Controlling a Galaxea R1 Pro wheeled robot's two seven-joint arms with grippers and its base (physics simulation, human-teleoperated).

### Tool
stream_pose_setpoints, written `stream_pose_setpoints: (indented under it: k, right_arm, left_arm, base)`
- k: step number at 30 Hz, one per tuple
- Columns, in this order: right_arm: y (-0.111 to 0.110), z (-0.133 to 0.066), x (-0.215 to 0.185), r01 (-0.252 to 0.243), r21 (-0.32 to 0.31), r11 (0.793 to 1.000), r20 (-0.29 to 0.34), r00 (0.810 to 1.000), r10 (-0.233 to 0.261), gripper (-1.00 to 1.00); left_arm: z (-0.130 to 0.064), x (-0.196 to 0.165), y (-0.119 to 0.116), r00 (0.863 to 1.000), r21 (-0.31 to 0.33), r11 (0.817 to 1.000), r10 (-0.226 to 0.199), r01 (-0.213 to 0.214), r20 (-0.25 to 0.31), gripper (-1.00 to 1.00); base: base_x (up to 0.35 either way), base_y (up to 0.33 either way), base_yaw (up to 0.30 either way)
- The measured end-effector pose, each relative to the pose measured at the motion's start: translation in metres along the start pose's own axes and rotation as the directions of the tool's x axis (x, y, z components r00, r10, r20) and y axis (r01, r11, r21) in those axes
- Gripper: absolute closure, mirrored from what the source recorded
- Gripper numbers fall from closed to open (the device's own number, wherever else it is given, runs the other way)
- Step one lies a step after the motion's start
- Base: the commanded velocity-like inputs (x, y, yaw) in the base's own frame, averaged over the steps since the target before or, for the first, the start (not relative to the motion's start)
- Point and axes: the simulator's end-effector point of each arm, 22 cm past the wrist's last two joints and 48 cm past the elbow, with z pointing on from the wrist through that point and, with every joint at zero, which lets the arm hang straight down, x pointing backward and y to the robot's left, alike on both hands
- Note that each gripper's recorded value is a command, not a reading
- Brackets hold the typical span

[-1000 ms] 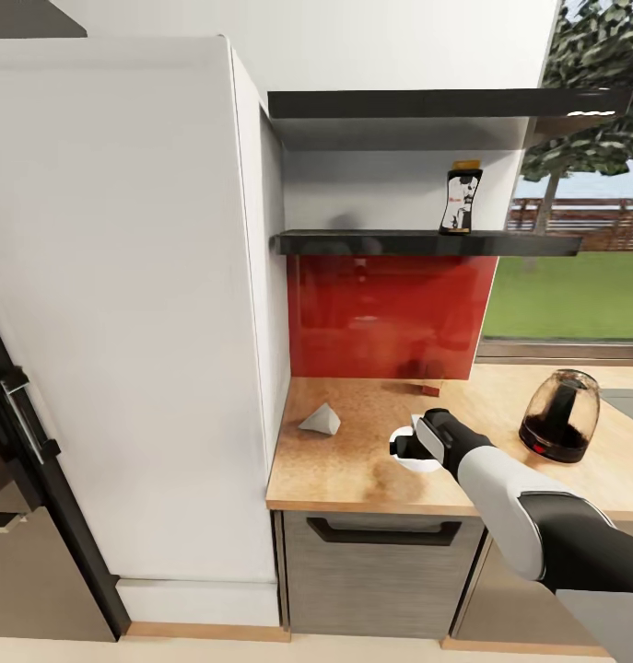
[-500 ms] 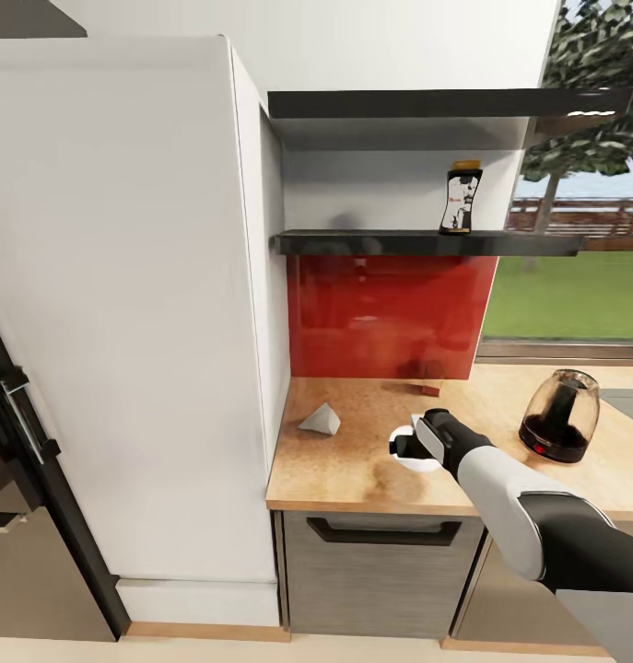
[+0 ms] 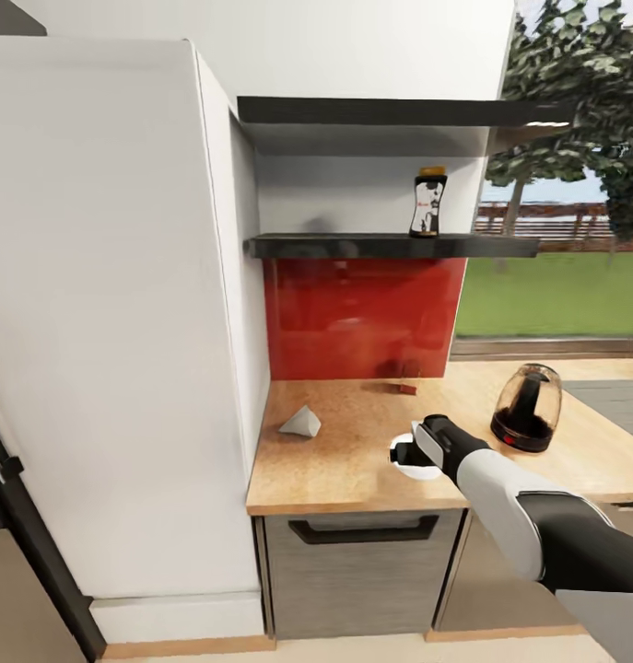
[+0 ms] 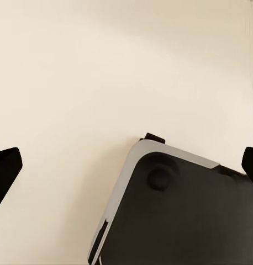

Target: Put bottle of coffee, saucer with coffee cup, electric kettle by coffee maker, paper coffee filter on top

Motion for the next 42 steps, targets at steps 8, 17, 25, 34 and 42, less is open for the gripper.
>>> stream_pose_setpoints:
  k: [8,17,25,34,42]
  right_arm:
    - [-0.007,-0.004,-0.002,-0.007,0.007,1.0,0.004,1.0,0.007,1.0]
    - [-0.011,-0.005,0.005,-0.005,0.015,1.0,-0.009,1.0,0.005,1.0]
    - [-0.055,-0.009,0.002,-0.03,0.063,0.998,0.0,1.0,0.03,1.0]
    - [-0.097,-0.011,0.006,-0.062,0.109,0.992,0.007,0.998,0.062,1.0]
    - [-0.144,-0.009,0.029,-0.096,0.164,0.982,-0.005,0.995,0.098,1.0]
  left_arm:
    - [0.0,-0.003,-0.001,1.0,0.003,1.0,-0.002,0.002,0.008,-1.0]
    - [0.001,-0.006,-0.003,1.0,0.006,1.0,-0.004,0.003,0.016,-1.0]
    - [0.001,-0.009,-0.004,1.0,0.01,1.0,-0.004,0.003,0.024,-1.0]
    - [0.001,-0.012,-0.005,0.999,0.013,1.0,-0.006,0.005,0.032,-1.0]
    - [0.001,-0.015,-0.006,0.999,0.015,1.0,-0.009,0.008,0.04,-1.0]
  base:
    - [0.0,0.0,-0.245]
    - [-0.094,0.0,-0.245]
    - [-0.104,0.0,-0.245]
    - [-0.001,0.0,-0.245]
    - [0.0,0.0,-0.245]
